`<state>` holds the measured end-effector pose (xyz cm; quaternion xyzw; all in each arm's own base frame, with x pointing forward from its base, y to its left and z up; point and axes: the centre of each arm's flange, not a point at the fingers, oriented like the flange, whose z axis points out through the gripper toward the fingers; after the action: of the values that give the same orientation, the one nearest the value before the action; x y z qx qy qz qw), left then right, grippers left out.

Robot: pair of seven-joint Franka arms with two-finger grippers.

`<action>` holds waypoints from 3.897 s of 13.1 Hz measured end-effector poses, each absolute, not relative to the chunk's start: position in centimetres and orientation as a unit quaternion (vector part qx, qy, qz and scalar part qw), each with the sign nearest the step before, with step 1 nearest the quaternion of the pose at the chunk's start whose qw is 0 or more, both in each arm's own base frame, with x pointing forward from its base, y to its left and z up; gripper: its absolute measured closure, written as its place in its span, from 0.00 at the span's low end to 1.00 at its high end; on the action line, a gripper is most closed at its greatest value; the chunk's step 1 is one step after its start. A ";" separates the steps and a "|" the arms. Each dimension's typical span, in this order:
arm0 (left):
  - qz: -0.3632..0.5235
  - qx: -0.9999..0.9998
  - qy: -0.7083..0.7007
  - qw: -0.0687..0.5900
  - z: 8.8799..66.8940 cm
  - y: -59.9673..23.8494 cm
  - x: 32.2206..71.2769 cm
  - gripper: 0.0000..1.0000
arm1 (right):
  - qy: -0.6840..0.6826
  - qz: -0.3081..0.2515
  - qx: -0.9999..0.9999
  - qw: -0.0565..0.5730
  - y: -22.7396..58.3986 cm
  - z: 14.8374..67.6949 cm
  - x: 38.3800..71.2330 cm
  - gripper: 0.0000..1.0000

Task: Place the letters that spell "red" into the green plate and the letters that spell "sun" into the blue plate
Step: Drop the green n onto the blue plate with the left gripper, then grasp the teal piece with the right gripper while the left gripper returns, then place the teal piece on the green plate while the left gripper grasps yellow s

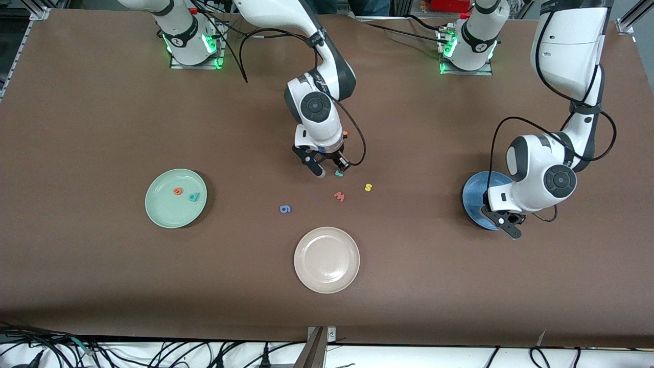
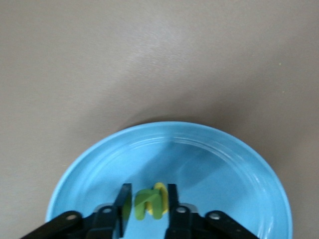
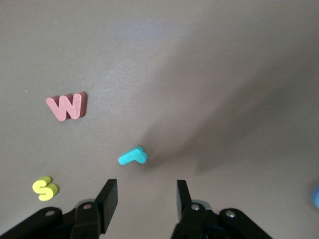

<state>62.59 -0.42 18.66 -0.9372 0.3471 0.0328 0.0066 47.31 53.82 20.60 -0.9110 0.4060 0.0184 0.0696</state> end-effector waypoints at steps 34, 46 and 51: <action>0.019 -0.977 0.209 -0.046 19.9 -19.1 60.4 0.00 | 0.331 -0.083 -0.938 0.058 55.0 18.5 47.3 0.70; 0.017 -0.985 0.164 -0.058 20.7 -24.6 59.2 0.02 | 0.195 -0.027 -0.975 -0.104 39.7 30.9 57.3 0.70; 0.004 -0.987 0.159 -0.015 21.1 -31.2 57.2 0.04 | 0.140 0.015 -0.983 -0.114 30.0 36.2 60.2 0.70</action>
<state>57.19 -31.20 21.11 -0.9872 0.1589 0.0037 -0.0150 60.22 29.97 36.20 -0.9834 0.1403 0.0154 -0.1140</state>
